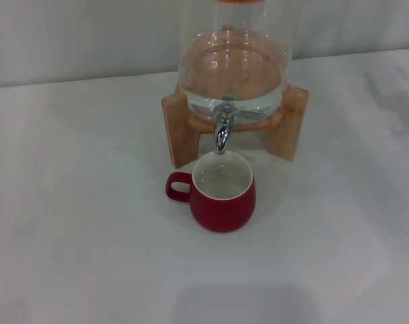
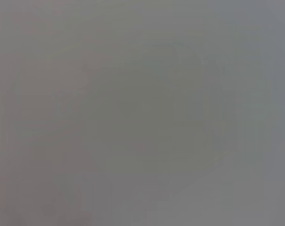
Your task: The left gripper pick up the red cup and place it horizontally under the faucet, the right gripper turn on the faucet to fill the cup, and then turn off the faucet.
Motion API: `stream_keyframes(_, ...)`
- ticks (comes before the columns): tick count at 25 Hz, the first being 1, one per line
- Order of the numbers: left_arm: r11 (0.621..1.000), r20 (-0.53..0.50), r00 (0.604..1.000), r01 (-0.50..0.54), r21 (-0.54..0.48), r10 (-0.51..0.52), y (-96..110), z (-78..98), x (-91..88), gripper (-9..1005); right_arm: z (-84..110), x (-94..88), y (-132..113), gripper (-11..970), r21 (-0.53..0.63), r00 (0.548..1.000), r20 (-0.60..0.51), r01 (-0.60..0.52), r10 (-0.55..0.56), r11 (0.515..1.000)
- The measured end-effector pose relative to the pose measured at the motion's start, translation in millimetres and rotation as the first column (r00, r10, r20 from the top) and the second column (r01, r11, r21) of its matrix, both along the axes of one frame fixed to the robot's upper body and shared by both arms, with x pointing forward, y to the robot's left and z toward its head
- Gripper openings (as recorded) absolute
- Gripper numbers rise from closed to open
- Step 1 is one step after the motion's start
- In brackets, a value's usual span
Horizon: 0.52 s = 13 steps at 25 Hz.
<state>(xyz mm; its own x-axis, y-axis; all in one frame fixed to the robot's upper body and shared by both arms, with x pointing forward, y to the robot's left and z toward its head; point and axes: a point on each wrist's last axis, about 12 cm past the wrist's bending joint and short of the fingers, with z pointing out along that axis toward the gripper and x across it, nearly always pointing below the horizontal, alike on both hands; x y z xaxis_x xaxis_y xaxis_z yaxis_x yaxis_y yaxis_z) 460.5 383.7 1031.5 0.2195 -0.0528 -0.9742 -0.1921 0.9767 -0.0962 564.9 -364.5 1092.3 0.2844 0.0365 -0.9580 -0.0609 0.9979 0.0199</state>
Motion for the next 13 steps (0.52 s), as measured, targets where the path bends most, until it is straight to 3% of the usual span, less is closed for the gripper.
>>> stream_keyframes(7,1.0,-0.001,1.0,-0.003,-0.003,0.003,-1,-0.9,-1.6,861,-1.3,-7.2,-9,776,0.038,0.999,0.009,0.033,-0.034,0.999)
stream_keyframes(13,1.0,0.002,1.0,-0.016,-0.01,0.016,1,-1.4,-3.9,861,-0.7,-7.8,-14,776,0.156,1.0,0.009,0.026,-0.028,0.987)
